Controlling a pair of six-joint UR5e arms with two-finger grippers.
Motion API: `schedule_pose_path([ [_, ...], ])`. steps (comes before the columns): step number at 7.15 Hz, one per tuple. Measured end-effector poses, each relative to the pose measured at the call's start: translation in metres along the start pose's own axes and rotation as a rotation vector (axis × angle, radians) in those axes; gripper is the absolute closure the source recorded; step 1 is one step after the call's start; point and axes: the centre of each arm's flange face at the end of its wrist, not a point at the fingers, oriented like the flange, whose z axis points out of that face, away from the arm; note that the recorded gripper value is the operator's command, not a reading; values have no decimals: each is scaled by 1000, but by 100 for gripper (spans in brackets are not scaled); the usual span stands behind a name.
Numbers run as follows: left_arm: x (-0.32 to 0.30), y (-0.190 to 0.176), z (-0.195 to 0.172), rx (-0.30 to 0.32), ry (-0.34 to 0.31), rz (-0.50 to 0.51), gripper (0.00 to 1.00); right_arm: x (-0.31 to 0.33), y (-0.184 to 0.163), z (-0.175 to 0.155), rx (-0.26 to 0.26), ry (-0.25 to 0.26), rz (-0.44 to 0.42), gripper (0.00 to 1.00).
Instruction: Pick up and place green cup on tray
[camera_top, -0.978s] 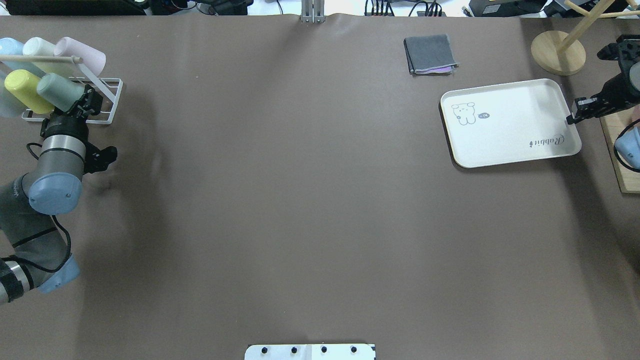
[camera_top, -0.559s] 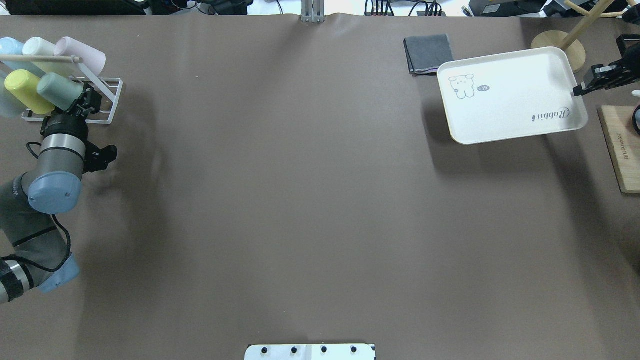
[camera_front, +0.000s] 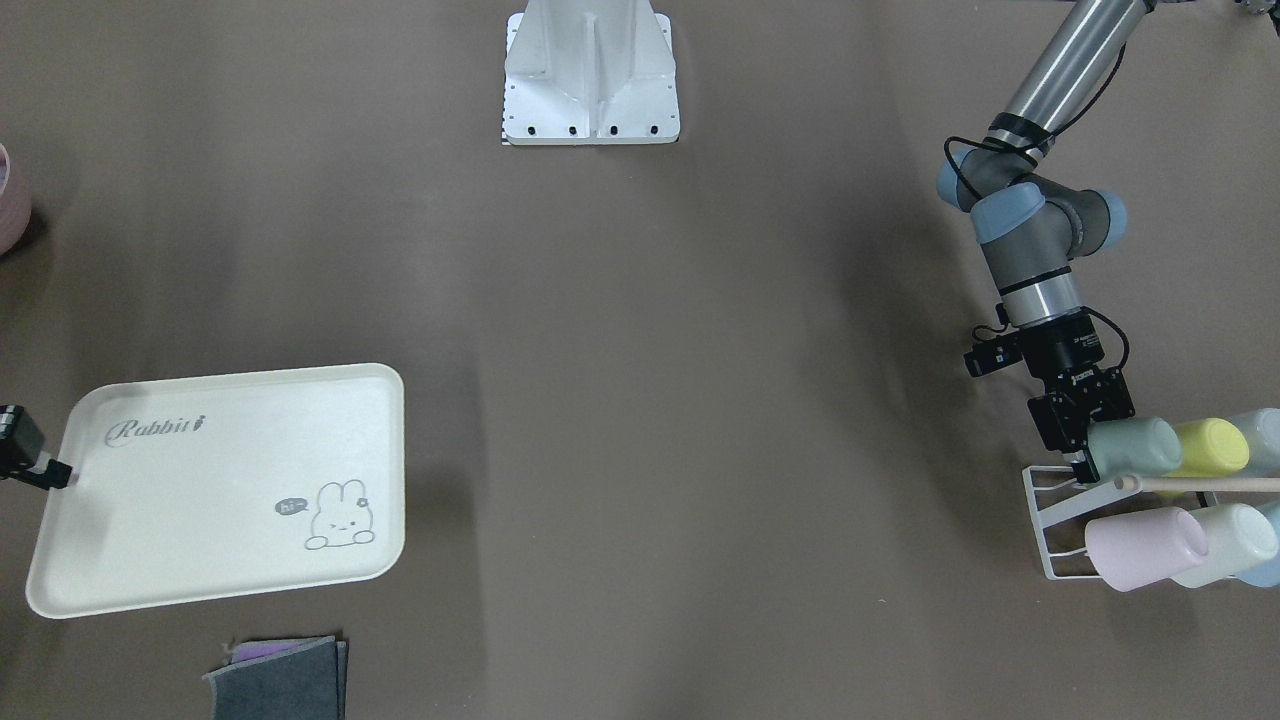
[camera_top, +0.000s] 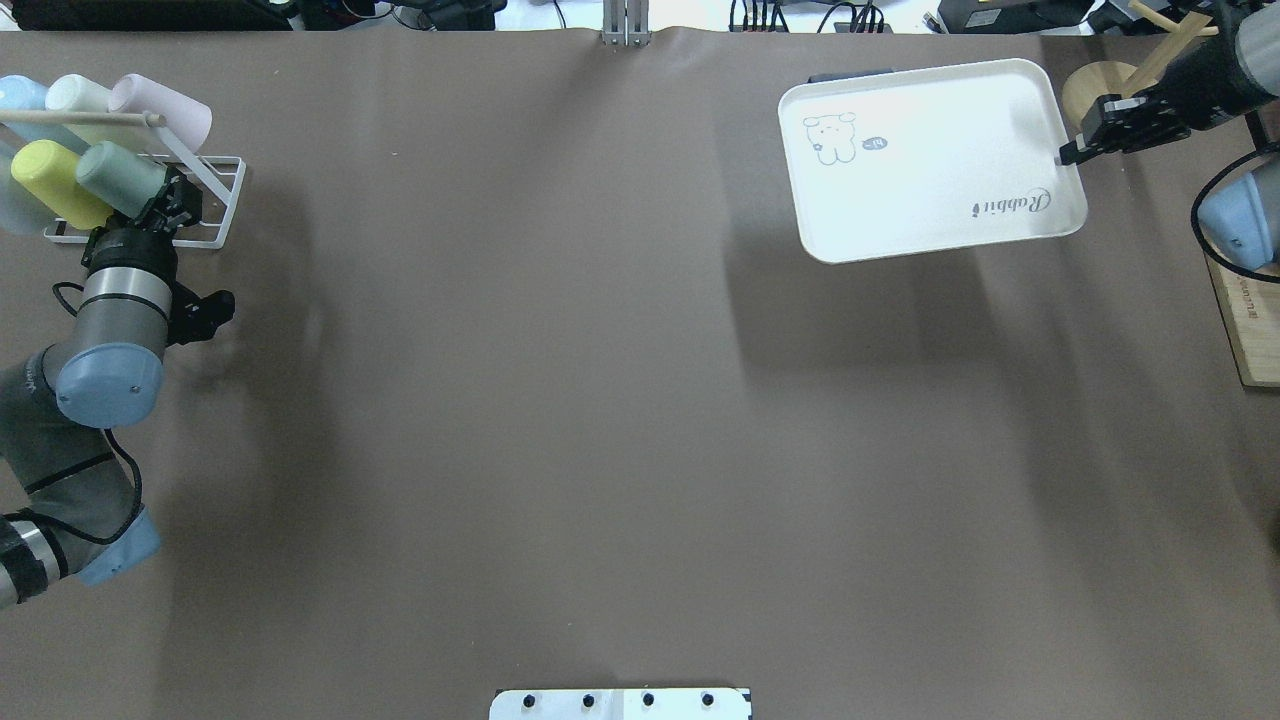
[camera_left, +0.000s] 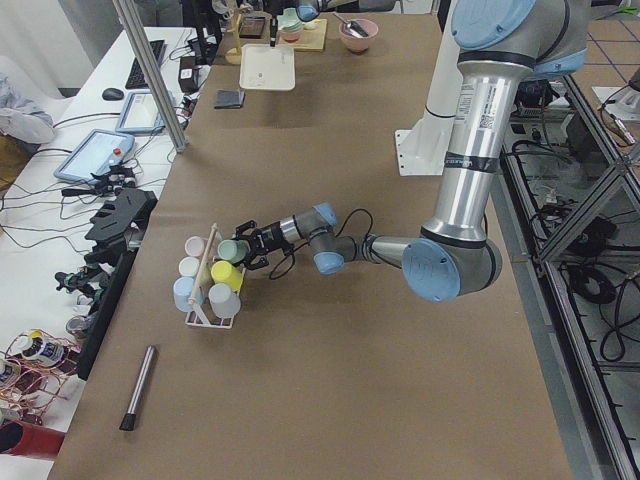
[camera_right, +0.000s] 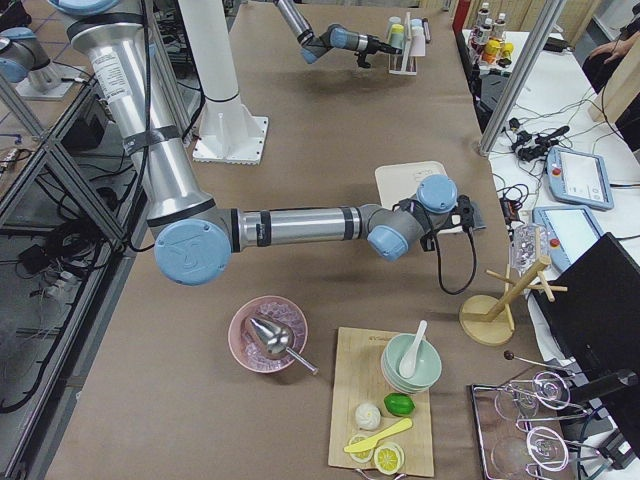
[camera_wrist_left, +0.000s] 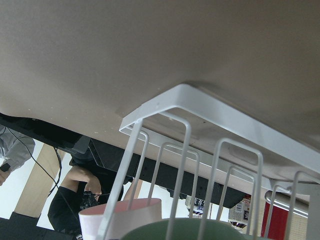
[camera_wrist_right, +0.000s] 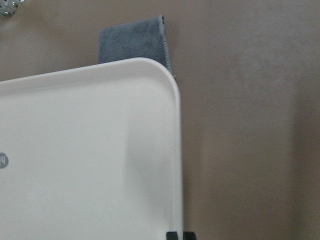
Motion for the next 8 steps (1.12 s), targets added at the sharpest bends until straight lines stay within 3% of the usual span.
schedule_pose_path([
  [4,-3,5,-1,-4,-17,14,25,-156,48,115,38,-90,157,100],
  [8,-1,15,-3,-13,-54,38,25,-245,113,205,39,-86,182,100],
])
